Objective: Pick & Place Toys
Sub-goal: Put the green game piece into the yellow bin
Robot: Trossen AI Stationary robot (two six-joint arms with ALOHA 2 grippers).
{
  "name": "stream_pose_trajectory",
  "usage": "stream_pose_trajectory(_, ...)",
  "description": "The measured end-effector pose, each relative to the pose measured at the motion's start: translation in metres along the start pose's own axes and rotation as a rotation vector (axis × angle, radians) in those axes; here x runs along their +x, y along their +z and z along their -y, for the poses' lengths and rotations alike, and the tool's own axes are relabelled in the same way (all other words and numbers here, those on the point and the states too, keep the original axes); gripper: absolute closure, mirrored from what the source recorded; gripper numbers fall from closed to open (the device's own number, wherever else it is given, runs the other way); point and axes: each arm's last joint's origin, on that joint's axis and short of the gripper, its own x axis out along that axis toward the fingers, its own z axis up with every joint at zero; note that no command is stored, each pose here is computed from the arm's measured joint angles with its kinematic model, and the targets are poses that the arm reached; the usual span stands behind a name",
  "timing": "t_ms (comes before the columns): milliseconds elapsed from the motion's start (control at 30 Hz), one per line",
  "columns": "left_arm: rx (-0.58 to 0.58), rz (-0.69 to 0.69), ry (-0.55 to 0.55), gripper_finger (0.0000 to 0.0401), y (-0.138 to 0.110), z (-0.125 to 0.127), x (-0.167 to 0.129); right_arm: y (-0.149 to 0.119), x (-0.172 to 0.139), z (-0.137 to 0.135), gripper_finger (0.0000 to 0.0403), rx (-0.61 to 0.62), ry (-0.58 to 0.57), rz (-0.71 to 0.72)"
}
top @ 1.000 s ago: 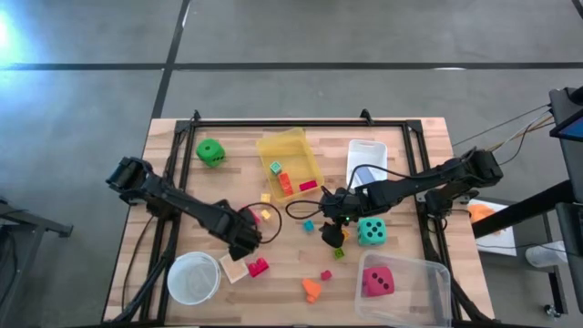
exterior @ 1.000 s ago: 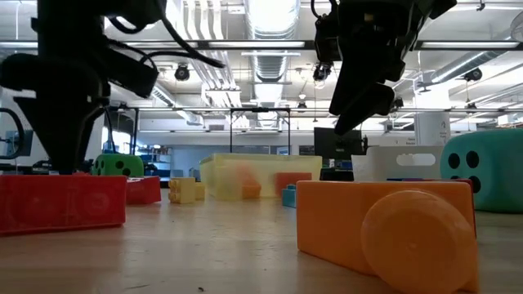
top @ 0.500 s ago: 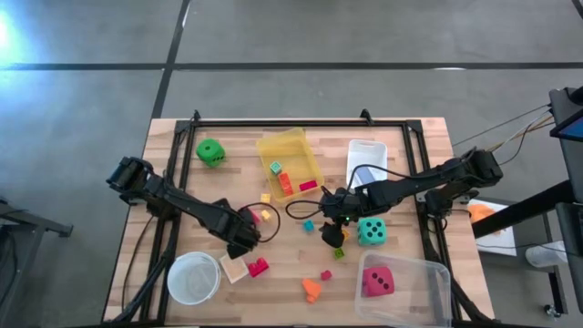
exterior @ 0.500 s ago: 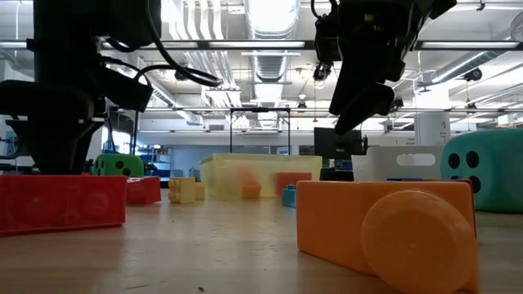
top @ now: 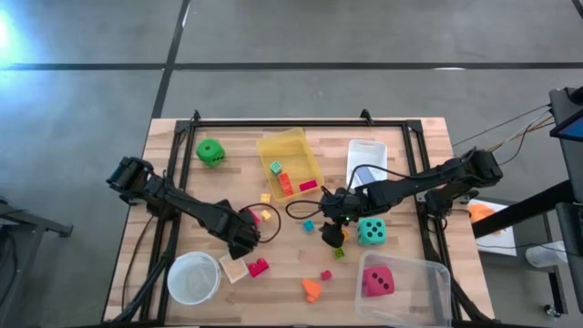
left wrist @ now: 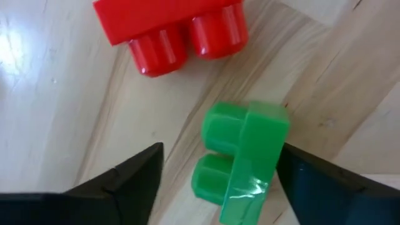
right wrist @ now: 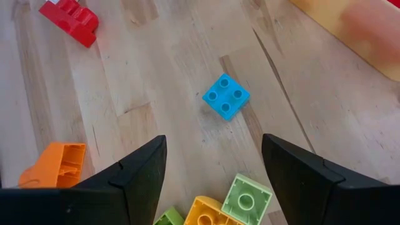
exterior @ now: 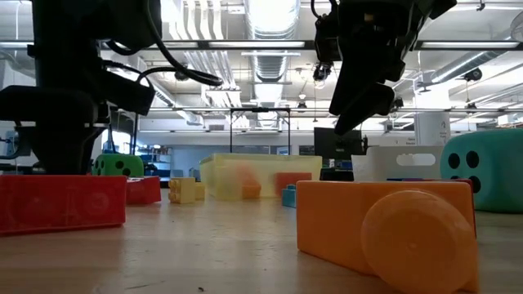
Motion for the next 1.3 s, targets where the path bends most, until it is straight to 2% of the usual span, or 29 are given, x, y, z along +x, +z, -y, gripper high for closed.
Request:
stream_pose_trajectory(367, -0.010, 0.003, -0.005, 0.0246, -0.005, -0.003, 0.012, 0.000, 0.000, 0.000, 0.0148, 0.000, 0.000, 0.000)
stream_pose_trajectory(800, -0.011, -0.002, -0.016, 0.0269, -0.006, -0.004, 0.014, 0.000, 0.000, 0.000, 0.0148, 0.000, 0.000, 0.000)
stream_pose_trajectory(1033, -0.027, -0.002, -0.036, 0.0323, -0.002, -0.001, 0.005, 0.000, 0.000, 0.000, 0.0148, 0.000, 0.000, 0.000)
stream_pose_trajectory(1200, -0.012, -0.005, -0.074, 0.0382, 0.001, 0.004, 0.001, 0.000, 0.000, 0.000, 0.0148, 0.000, 0.000, 0.000)
stream_pose_trajectory(1300, -0.012, 0.002, -0.068, 0.0391, 0.002, 0.003, 0.000, 0.000, 0.000, 0.000, 0.0148, 0.000, 0.000, 0.000)
